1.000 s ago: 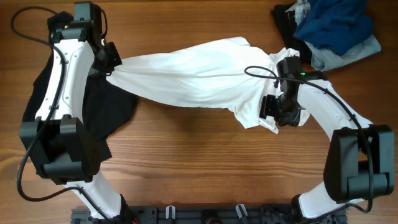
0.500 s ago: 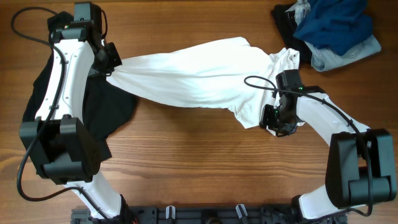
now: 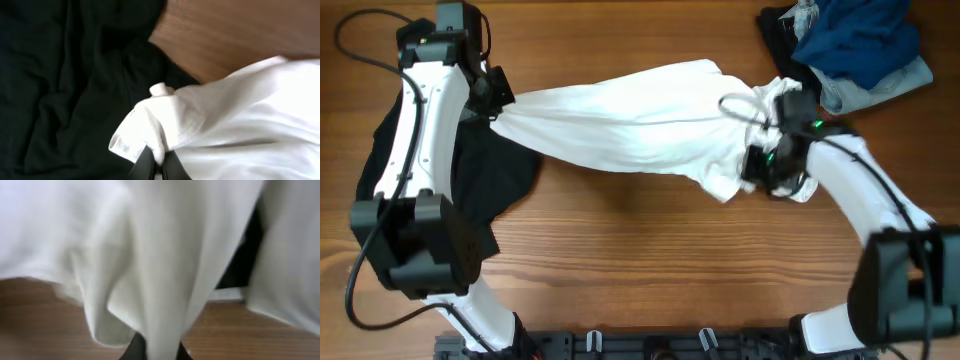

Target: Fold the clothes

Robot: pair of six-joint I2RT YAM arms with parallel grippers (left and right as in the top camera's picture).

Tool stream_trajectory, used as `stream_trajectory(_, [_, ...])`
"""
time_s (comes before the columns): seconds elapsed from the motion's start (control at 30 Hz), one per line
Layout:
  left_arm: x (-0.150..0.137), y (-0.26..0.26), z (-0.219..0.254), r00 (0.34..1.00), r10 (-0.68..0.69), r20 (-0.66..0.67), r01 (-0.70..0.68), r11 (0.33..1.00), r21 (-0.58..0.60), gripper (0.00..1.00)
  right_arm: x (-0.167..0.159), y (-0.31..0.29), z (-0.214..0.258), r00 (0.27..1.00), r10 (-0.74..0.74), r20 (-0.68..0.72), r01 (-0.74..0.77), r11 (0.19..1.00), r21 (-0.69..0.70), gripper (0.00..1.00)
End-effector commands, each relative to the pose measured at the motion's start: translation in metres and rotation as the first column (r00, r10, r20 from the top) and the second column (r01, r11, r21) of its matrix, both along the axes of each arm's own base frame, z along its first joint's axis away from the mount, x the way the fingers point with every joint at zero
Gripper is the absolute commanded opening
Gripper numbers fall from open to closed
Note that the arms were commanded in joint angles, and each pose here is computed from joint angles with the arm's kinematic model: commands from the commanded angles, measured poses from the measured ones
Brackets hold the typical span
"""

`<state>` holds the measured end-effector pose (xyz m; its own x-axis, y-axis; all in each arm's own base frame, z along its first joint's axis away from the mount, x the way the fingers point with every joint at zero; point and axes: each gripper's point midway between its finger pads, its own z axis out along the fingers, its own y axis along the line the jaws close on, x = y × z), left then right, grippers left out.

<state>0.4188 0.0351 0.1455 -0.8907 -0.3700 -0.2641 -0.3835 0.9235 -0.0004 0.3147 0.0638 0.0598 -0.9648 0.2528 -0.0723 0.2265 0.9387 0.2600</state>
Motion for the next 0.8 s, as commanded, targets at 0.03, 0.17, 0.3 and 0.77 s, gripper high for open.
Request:
stream_trajectory(0.03, [0.006,0.001,0.153,0.92,-0.003,0.391,-0.004,1.0,0.017,0.04,0.062,-0.033,0.207,0.872,-0.012,0.489,0.016,1.0,-0.003,0.04])
stream_trajectory(0.17, [-0.019,0.0,0.257,0.771,-0.006,0.637,-0.014,1.0,0.026,0.04,0.053,-0.08,0.351,0.681,-0.058,0.73,0.124,0.992,-0.037,0.04])
stream_trajectory(0.3, [-0.056,-0.002,0.314,0.654,-0.001,0.757,-0.023,1.0,0.022,0.04,0.023,-0.098,0.422,0.556,-0.058,0.829,0.185,0.981,-0.055,0.04])
stream_trajectory(0.77, [-0.154,0.002,0.404,0.383,0.015,0.924,-0.085,0.996,0.019,0.04,-0.02,-0.112,0.495,0.384,0.042,0.922,0.242,0.959,-0.145,0.04])
